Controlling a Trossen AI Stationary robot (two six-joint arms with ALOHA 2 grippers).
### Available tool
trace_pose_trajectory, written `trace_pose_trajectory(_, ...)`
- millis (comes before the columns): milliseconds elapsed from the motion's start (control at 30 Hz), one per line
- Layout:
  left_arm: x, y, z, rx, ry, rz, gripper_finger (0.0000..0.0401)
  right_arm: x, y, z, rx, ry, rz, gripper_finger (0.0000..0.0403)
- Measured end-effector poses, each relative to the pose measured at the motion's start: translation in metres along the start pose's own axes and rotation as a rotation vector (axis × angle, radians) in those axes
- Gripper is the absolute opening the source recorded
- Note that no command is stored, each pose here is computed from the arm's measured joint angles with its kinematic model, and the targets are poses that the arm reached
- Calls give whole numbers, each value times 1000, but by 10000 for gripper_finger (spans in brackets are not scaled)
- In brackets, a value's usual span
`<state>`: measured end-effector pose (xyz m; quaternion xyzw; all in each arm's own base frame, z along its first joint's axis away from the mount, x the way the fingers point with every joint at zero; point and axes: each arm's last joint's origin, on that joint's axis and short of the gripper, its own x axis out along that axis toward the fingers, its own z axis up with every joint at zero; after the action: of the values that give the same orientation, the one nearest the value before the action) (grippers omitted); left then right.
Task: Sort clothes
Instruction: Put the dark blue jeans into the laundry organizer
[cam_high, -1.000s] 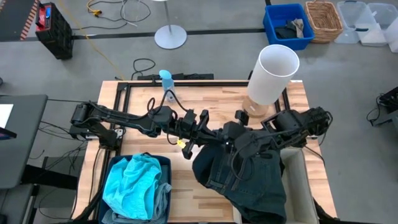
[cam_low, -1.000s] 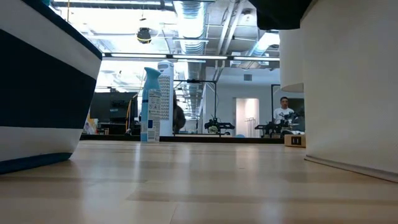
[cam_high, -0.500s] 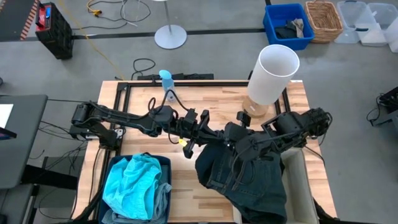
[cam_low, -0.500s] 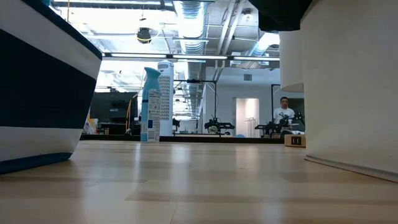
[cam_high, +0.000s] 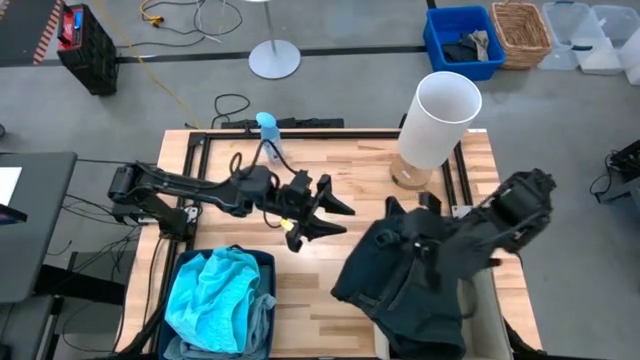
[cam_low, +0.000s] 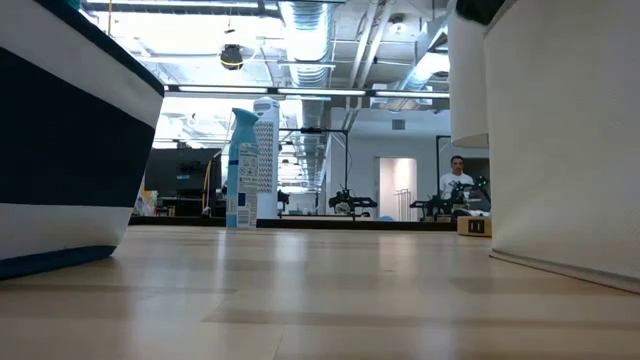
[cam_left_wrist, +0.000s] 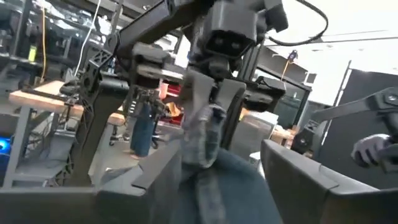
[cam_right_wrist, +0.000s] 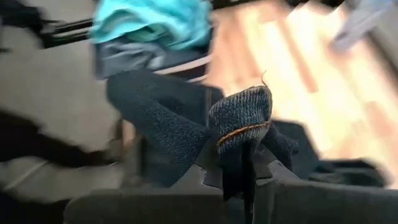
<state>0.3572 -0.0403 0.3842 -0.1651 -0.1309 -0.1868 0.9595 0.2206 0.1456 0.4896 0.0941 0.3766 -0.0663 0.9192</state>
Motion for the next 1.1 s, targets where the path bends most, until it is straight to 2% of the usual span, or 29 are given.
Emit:
trace_pose_trajectory(67,-4,1,3,-27,40,14,220,-9,3,-5,27,34,74,16)
trace_pose_trajectory(233,-5,8,-9,-78,156,51,223,-20,17,-26,44,187,235,17)
trace_pose_trajectory(367,-6,6,-5,-77,152,40,224,-25,29,-52,51,338,302,25)
trace_pose_trajectory(467,-6,7,-8,-80,163,45,224,-25,35,-77,89,518,326,22)
trace_pose_trajectory(600,-6,7,-8,-81,166,46,224,-24,37,-113,209,769,263,20)
trace_pose_trajectory(667,-6,7,-9,-82,173,49,224,-26,34,-129,285,843,195,25)
trace_pose_trajectory(867,-6,7,-10,-87,184,53,224,-23,26,-157,512,899,-19,62)
trace_pose_trajectory(1100,-7,7,-10,-115,188,58,224,-18,29,-162,535,897,-63,154)
